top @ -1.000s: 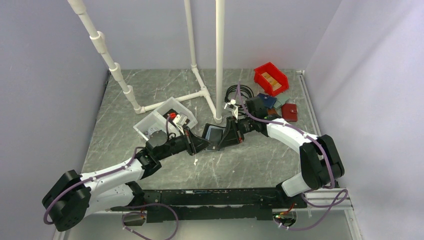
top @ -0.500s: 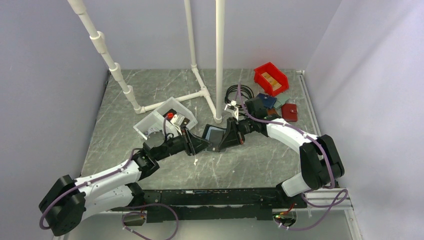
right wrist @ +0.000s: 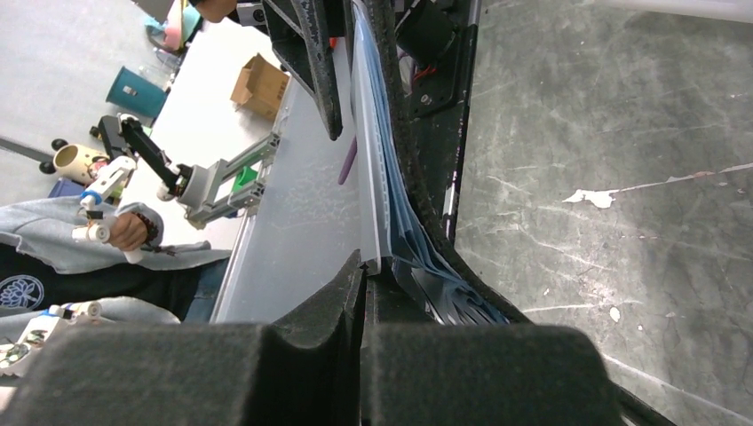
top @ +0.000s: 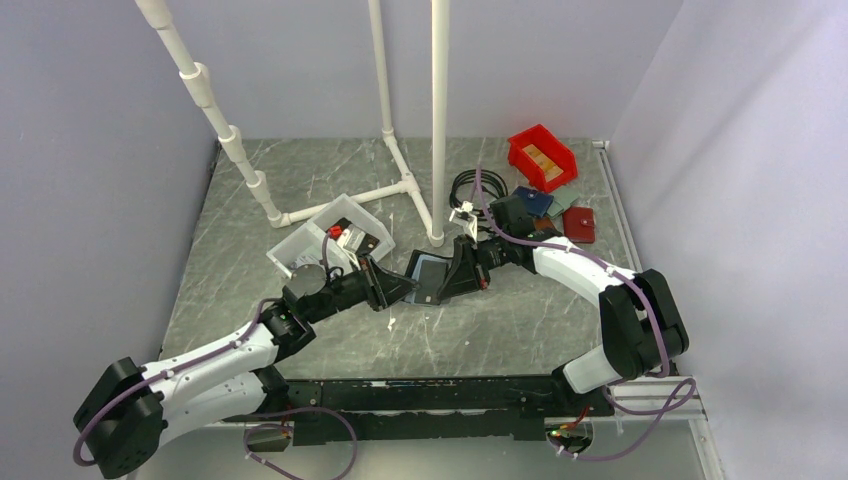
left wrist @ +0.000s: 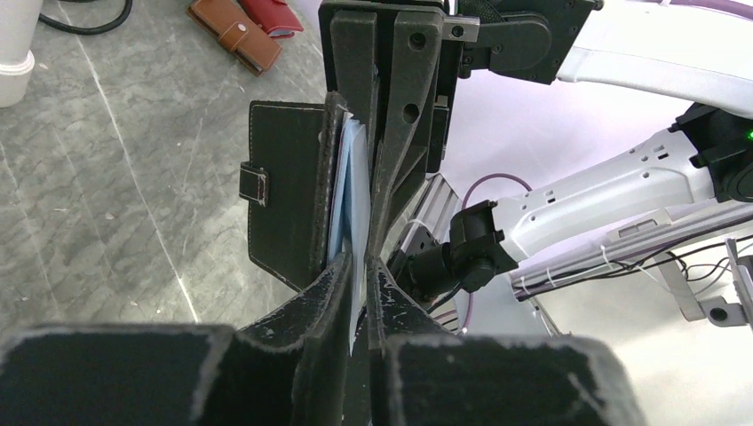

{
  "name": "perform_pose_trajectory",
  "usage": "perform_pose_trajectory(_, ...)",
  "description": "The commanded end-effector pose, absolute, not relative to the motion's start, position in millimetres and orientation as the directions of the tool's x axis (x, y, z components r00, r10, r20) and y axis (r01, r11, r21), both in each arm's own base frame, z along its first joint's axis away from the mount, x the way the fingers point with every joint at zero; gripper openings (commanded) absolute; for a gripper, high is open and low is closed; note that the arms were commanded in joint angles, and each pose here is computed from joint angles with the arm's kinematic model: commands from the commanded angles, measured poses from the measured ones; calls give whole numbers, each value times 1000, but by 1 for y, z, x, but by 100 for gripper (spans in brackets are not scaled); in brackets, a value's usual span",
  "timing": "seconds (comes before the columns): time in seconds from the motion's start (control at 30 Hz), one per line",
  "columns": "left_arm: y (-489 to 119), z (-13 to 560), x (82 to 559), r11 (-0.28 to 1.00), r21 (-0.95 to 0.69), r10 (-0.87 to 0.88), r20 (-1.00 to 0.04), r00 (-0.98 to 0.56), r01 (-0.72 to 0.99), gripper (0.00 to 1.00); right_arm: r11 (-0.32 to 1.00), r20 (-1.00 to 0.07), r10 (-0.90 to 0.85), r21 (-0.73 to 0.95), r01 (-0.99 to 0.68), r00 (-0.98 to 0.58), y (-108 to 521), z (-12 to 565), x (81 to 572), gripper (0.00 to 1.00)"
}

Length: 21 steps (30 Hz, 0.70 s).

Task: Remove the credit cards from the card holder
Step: Remove the credit card from the card holder.

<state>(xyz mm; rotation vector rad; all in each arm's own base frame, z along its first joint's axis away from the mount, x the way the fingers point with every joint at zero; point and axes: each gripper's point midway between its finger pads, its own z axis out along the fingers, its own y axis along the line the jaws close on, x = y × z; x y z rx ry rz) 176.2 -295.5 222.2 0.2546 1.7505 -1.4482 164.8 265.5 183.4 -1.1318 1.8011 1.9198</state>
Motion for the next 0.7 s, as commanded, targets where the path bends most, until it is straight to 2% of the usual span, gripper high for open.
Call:
perform_pose_trajectory(0.0, -294, 238, 177, 291, -705, -367, -706, -605, 646, 13, -247, -741, -282, 670, -700, -609, 267, 197, 167, 0)
perform_pose_trajectory(0.1, -295, 238, 176, 289, -703, -366, -709, -604, 650, 1, -246, -740, -282, 671, -699, -611, 267, 197, 167, 0)
perform_pose_trajectory(0.13, -294, 239, 176, 286, -702, -366, -709, -602, 653, 0, -245, -740, -282, 671, -700, -610, 267, 196, 167, 0)
perform_pose_trajectory(0.67, -284, 243, 174, 281, -707, -418, -699, -581, 649, 0, -229, -730, -288, 681, -696, -619, 267, 190, 169, 0)
